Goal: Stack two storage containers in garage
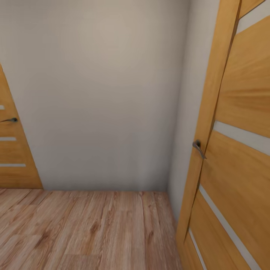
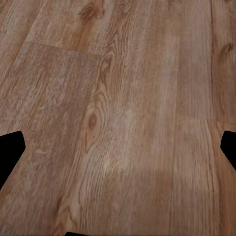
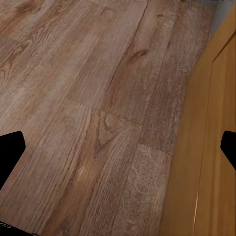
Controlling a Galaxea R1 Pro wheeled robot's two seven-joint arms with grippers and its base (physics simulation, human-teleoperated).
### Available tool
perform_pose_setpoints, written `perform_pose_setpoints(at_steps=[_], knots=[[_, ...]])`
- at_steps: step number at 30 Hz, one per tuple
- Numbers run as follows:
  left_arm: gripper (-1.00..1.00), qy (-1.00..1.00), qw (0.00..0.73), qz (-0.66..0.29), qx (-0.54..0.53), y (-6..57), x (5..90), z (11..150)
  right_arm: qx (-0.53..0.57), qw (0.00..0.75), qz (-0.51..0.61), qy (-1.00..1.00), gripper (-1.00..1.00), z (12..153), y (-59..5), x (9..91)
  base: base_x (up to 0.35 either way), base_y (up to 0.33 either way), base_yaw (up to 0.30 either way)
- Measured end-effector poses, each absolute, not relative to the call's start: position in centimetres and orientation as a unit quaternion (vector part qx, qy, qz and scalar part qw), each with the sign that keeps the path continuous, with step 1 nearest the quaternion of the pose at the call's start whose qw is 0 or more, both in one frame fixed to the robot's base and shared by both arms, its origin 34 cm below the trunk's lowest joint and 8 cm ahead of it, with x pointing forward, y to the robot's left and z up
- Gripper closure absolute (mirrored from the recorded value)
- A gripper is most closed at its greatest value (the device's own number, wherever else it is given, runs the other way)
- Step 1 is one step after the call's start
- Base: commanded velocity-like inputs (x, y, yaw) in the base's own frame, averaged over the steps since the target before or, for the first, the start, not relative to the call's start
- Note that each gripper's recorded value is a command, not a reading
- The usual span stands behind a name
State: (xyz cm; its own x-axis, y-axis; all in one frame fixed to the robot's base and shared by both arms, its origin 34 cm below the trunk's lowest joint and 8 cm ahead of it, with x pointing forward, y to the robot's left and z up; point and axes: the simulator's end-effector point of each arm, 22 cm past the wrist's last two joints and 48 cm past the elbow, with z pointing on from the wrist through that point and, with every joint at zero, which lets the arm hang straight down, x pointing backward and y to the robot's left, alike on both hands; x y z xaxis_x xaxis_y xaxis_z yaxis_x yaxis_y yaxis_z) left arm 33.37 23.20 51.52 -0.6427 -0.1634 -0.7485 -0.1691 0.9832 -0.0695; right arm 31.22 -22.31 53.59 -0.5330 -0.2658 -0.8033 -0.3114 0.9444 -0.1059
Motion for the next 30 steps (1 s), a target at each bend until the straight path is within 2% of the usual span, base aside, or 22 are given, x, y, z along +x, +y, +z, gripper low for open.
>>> perform_pose_setpoints(at_steps=[7, 30], knots=[[-1.00, 0.906, 0.413, 0.004, -0.092, 23.2, 33.4, 51.5, -0.165, 0.454, 0.025, 0.875, -1.00, 53.6, -22.3, 31.2, 0.201, 0.000, 0.000], [-1.00, 0.905, 0.413, 0.004, -0.099, 22.6, 33.5, 51.6, -0.159, 0.460, 0.037, 0.873, -1.00, 53.8, -20.4, 32.1, 0.006, 0.000, 0.000]])
